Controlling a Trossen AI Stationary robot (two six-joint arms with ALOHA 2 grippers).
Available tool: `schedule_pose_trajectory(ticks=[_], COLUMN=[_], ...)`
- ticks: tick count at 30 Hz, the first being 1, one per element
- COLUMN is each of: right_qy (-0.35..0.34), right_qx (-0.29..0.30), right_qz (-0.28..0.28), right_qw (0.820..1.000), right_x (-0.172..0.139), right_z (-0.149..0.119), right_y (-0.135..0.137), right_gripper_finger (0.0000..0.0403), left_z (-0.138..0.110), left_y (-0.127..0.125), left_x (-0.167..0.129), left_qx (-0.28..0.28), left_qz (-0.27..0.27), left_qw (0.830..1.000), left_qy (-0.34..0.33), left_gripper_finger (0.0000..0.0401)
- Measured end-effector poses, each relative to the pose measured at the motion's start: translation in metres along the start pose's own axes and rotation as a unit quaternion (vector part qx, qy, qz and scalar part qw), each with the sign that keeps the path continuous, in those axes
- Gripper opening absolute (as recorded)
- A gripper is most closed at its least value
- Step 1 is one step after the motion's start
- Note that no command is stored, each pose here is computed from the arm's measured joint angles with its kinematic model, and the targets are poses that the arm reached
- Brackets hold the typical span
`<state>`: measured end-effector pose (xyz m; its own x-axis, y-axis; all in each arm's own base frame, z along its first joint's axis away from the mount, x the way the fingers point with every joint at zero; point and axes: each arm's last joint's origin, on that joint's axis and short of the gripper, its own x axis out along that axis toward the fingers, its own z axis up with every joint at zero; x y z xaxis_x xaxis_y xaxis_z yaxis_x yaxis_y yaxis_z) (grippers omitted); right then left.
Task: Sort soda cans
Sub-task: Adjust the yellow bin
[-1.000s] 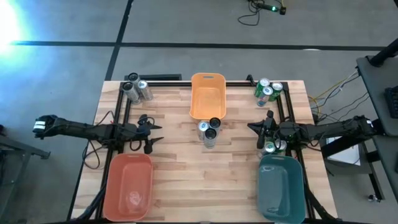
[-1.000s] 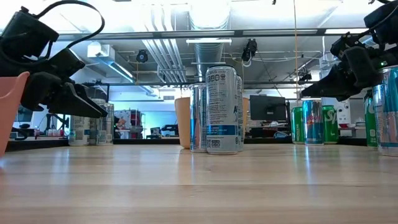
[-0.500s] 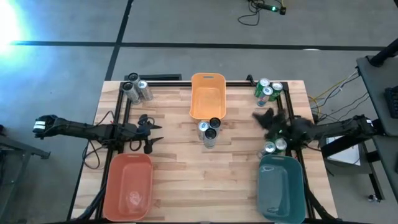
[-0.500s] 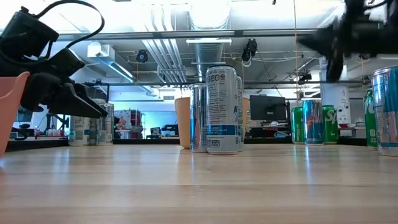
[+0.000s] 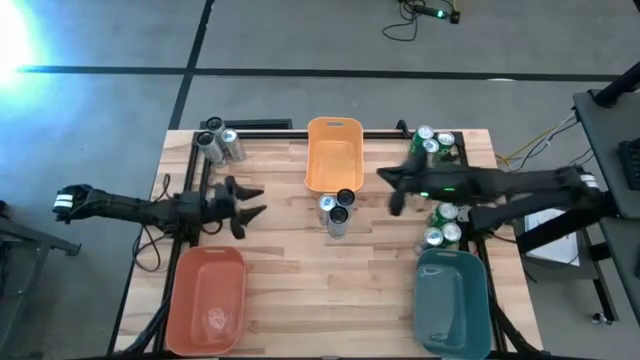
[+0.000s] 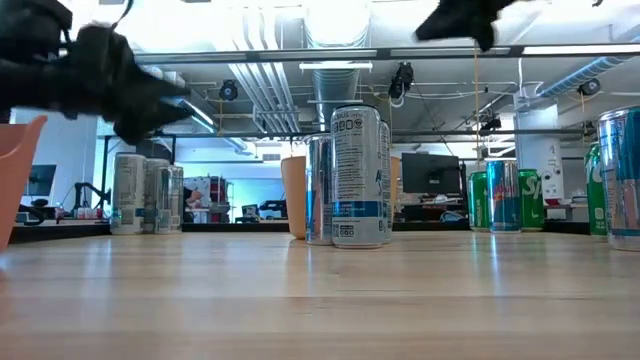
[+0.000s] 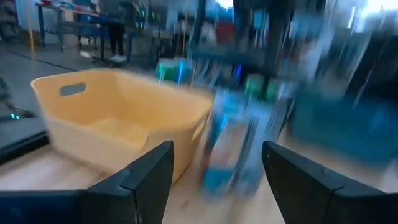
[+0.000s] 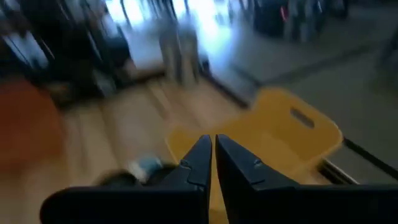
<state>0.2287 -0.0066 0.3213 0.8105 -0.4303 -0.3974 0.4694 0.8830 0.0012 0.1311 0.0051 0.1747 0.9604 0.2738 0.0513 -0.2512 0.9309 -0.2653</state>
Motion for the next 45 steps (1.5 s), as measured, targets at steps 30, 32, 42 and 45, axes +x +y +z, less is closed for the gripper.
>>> schedule_pose_trajectory(ticks=[30,32,42,45], right_qy=[0.384,0.376,0.415,0.412], right_qx=[-0.345,-0.344,-0.325,-0.319], right_qz=[0.206,0.202,0.21,0.209], right_qw=[0.832,0.836,0.823,0.827], right_x=[0.153,0.159,0.179,0.179], right_z=[-0.005,-0.011,-0.044,-0.043], right_y=[-0.039,-0.042,-0.039,-0.041], right_gripper_finger=[0.022,0.0219,0.0152,0.0085], left_z=[0.117,0.129,0.157,0.156], left_y=[-0.03,-0.031,-0.032,-0.03], left_x=[0.003,-0.002,-0.021,-0.024], left_qx=[-0.027,-0.021,-0.019,-0.025], left_qz=[0.061,0.068,0.077,0.077], left_qw=[0.993,0.992,0.991,0.991], left_qy=[0.1,0.108,0.108,0.107], left_gripper_finger=[0.0229,0.0229,0.0229,0.0229])
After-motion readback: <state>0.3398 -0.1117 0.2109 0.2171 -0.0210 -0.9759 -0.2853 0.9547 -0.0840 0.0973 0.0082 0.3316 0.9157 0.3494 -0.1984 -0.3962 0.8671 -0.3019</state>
